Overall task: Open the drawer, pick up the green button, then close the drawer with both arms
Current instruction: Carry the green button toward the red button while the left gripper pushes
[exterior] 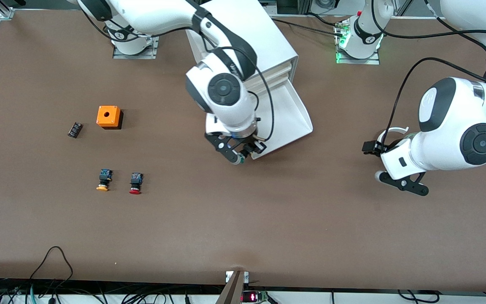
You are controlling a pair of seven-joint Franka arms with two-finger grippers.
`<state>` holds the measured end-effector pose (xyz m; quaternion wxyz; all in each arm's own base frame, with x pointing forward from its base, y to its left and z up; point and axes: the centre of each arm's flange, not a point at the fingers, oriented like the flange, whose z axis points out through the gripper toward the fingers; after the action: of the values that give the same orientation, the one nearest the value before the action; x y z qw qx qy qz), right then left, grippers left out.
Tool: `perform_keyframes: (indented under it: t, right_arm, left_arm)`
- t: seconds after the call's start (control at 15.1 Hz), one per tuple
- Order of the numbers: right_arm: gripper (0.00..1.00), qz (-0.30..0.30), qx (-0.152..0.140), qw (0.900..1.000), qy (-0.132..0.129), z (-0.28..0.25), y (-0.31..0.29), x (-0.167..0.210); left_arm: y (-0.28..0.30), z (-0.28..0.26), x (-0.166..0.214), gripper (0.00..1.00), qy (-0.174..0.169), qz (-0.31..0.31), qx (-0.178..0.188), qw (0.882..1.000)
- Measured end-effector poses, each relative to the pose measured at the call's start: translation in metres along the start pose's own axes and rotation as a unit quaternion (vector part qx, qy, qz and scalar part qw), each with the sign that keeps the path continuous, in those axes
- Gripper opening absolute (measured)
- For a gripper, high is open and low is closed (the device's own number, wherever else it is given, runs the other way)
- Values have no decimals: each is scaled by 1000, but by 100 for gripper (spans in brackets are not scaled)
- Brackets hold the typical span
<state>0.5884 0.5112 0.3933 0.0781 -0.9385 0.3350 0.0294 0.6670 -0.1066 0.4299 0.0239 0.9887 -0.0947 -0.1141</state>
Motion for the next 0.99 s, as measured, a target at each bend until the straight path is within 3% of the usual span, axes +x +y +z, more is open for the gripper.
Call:
perform_keyframes:
  t: [0.2, 0.4, 0.66, 0.99]
  right_arm:
    - [41, -92, -16, 996, -3, -6, 13, 42]
    - [41, -174, -44, 984, -16, 2, 36, 94]
    - [41, -255, -68, 964, -38, 17, 73, 156]
    - [41, -323, -75, 942, -60, 23, 123, 227]
  left_arm:
    - [15, 14, 8, 94, 17, -84, -2, 996]
    - [45, 39, 16, 94, 45, -144, -12, 988]
    - [92, 93, 14, 95, 74, -224, -38, 971]
    - [143, 154, -1, 96, 99, -298, -60, 947]
